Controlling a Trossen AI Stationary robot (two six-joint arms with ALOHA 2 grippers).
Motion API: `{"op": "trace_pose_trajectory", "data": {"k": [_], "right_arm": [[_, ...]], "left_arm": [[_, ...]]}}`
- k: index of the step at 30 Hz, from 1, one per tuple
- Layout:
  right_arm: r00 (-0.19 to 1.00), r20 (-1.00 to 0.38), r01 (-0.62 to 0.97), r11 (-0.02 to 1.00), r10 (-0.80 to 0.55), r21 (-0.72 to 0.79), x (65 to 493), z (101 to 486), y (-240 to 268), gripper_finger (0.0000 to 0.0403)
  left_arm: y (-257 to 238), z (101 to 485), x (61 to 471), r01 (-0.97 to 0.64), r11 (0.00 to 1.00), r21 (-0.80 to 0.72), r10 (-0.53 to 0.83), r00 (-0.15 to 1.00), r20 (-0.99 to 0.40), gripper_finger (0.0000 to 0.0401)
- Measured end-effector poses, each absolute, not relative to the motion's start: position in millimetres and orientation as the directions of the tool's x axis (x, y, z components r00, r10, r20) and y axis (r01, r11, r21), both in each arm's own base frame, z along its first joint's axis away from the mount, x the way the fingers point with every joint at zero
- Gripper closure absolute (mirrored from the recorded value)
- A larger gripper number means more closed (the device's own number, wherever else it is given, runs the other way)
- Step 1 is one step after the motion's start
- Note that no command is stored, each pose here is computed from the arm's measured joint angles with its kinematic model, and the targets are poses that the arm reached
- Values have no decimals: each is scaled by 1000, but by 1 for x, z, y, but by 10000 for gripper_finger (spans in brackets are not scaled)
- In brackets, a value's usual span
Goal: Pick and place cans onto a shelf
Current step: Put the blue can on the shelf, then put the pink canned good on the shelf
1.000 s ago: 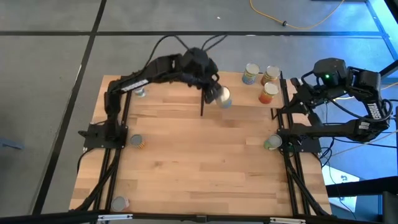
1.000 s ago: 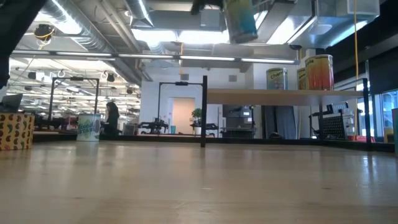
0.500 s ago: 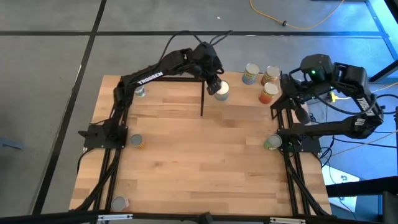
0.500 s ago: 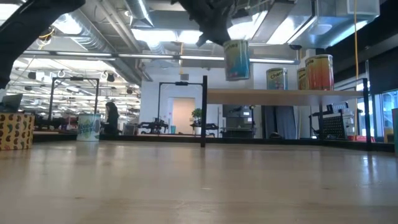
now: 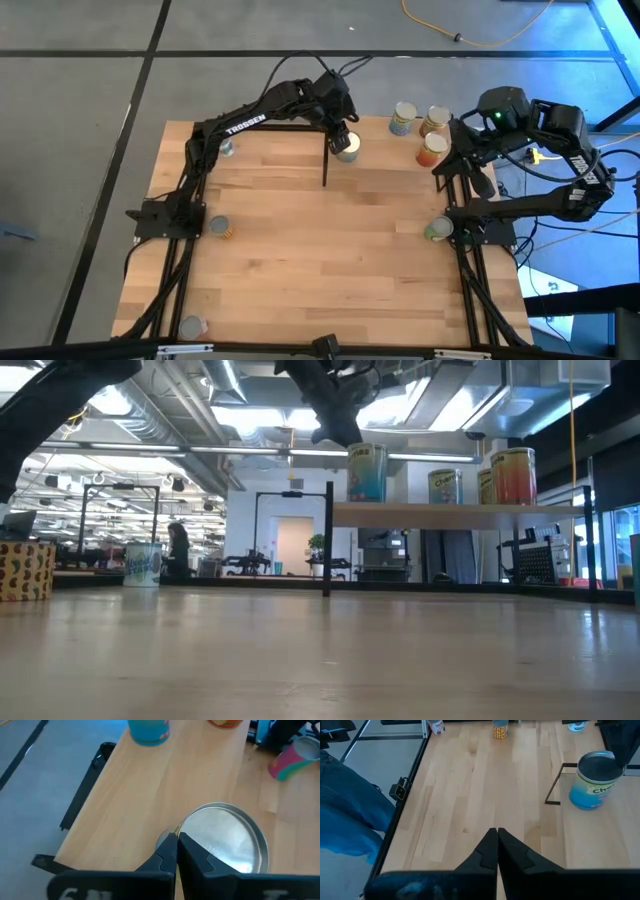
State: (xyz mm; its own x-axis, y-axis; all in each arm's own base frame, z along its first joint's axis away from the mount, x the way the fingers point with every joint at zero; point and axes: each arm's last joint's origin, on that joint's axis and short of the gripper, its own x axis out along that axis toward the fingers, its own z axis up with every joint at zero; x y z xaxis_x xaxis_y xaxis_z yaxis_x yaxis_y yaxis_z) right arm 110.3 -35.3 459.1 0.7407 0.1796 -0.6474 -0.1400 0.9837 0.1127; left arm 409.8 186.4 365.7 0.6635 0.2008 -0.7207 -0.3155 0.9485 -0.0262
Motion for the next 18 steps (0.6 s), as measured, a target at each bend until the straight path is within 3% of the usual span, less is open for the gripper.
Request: {"op": "trace_pose_trajectory", "data": {"k": [6,18], "right_arm": [[740,-648,-137,984,180,116,110,459,-35,393],[740,-648,-128,984,180,127,110,459,-35,393]], "left_arm": [[189,366,409,-365,931,32,273,633,-724,387],[186,367,410,-355,934,36,272,644,-715,361]]}}
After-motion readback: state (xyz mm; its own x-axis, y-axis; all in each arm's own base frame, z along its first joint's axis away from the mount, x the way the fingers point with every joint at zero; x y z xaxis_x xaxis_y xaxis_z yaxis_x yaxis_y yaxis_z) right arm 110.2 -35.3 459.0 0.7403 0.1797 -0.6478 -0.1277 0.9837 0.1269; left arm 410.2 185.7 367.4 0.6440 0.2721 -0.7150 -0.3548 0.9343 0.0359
